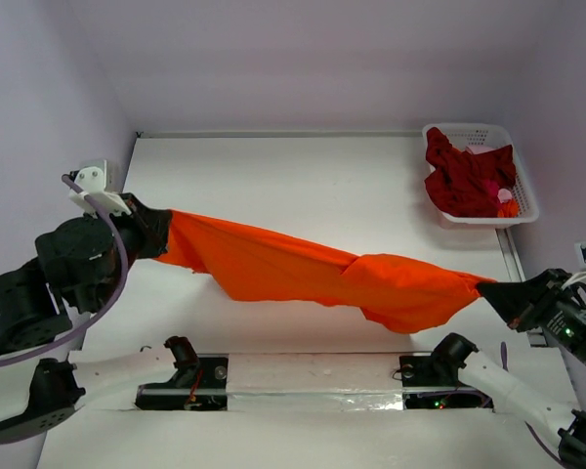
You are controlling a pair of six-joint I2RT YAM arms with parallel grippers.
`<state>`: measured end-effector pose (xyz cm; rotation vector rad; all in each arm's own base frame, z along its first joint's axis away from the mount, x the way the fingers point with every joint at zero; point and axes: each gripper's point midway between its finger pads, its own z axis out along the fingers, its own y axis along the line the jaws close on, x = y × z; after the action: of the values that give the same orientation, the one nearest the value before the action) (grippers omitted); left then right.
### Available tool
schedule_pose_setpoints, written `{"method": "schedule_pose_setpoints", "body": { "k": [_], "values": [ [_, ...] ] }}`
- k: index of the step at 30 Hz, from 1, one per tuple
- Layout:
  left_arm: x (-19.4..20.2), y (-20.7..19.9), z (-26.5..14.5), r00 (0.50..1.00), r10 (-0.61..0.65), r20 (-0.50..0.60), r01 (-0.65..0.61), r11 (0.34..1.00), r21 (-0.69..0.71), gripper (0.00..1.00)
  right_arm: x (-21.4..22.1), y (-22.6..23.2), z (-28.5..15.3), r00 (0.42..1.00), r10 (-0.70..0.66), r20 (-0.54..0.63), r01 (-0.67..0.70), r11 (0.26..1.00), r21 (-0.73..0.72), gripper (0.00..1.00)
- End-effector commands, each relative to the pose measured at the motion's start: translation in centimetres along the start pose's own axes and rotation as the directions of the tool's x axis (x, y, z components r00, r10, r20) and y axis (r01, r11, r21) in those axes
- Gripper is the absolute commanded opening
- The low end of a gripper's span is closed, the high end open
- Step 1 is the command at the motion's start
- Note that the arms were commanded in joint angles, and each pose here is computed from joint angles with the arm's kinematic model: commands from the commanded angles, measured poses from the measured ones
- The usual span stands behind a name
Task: Fold and stack the t-shirts
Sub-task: Flatten the tshirt out
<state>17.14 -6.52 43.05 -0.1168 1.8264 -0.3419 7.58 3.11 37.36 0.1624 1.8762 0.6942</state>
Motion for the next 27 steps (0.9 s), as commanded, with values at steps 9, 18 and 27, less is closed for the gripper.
{"method": "schedule_pose_setpoints", "body": {
  "k": [9, 18, 27],
  "values": [
    [5.6, -0.3, 0.4, 0.985, 0.063, -0.160, -0.055, 0.997, 0.051, 0.00, 4.5, 1.5, -1.9, 0.983, -0.067, -0.170, 0.035, 0.982, -0.184, 0.00],
    [2.0, -1.9, -1.8, 0.992, -0.019, -0.122, 0.039, 0.986, 0.163, 0.00, 1.5, 4.0, -3.4, 0.986, -0.121, -0.113, 0.086, 0.958, -0.274, 0.00],
    [-1.1, 0.3, -3.5, 0.998, -0.056, -0.010, 0.056, 0.987, 0.151, 0.00, 0.4, 5.0, -4.2, 0.980, -0.183, -0.083, 0.147, 0.935, -0.323, 0.00]
  ]
}}
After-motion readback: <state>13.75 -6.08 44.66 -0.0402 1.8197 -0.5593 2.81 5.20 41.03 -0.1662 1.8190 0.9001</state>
